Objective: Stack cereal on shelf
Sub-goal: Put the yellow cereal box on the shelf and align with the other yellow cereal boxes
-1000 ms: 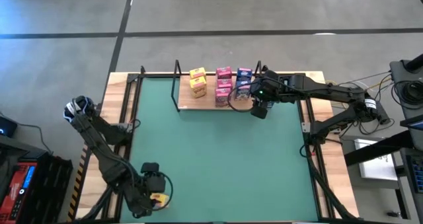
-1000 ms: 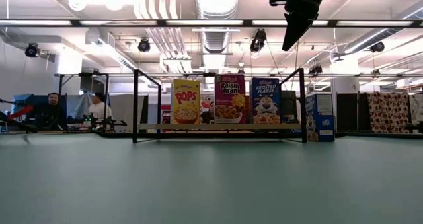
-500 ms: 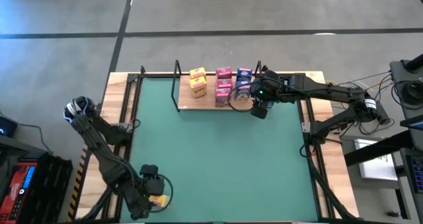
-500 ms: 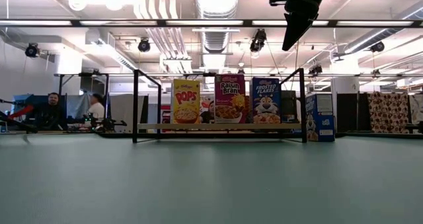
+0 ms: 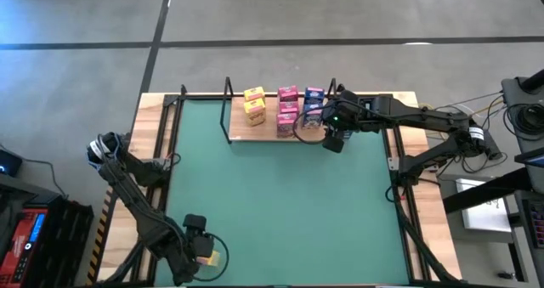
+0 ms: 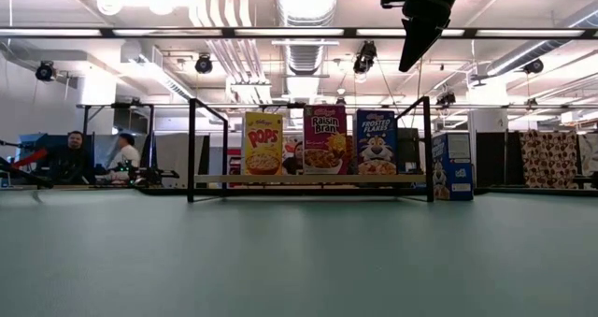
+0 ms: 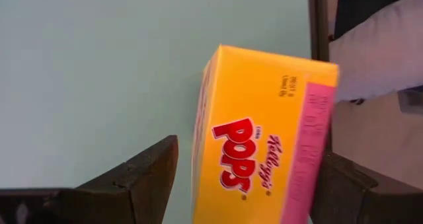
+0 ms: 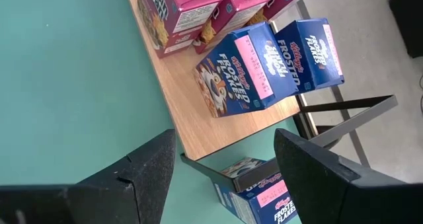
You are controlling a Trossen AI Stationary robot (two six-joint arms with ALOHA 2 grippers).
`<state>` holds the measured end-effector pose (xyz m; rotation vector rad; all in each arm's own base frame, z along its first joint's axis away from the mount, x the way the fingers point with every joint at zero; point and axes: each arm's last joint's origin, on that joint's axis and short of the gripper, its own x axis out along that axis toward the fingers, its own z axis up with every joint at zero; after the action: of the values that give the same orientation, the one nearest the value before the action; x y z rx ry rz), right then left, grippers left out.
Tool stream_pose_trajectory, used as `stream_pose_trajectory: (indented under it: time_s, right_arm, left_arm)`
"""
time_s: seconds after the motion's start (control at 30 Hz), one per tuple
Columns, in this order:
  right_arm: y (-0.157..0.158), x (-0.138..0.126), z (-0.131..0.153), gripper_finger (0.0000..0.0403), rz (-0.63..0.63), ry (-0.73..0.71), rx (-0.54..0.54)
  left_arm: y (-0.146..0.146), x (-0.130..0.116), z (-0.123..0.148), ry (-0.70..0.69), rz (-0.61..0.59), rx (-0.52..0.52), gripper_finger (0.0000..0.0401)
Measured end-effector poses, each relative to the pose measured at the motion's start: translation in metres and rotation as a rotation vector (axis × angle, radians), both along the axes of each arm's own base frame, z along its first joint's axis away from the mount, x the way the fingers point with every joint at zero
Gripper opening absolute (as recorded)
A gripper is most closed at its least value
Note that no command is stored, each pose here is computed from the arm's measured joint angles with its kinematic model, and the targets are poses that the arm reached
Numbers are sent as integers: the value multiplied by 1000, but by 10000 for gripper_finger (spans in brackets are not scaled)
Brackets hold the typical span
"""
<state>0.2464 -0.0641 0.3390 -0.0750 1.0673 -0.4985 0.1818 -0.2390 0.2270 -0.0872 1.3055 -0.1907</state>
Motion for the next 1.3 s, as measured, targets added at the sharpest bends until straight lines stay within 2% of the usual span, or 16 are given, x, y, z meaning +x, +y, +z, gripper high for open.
stream_pose_trajectory:
  time_s: [0.13, 0.27, 0.47, 0.63, 0.77, 1.07, 1.3]
  right_arm:
    - [0, 0, 0, 244, -1, -1, 1]
    - [0, 0, 0, 244, -1, -1, 1]
    - [0, 0, 0, 244, 0, 0, 0]
    - [0, 0, 0, 244, 0, 0, 0]
    - [0, 0, 0, 244, 0, 0, 0]
    - [0, 0, 0, 244, 0, -1, 0]
    - [0, 0, 0, 244, 0, -1, 1]
  left_arm:
    - [-3, 2, -9, 28, -8, 21, 263]
    - [-6, 3, -16, 40, -70, 48, 249]
    - [-6, 6, -21, 40, -119, 73, 195]
    - [-4, 14, -16, 27, -106, 62, 145]
    - [2, 23, -7, 18, -129, 84, 129]
    - [40, 57, 18, -3, -123, 240, 137]
    - [81, 88, 24, -31, -207, 317, 138]
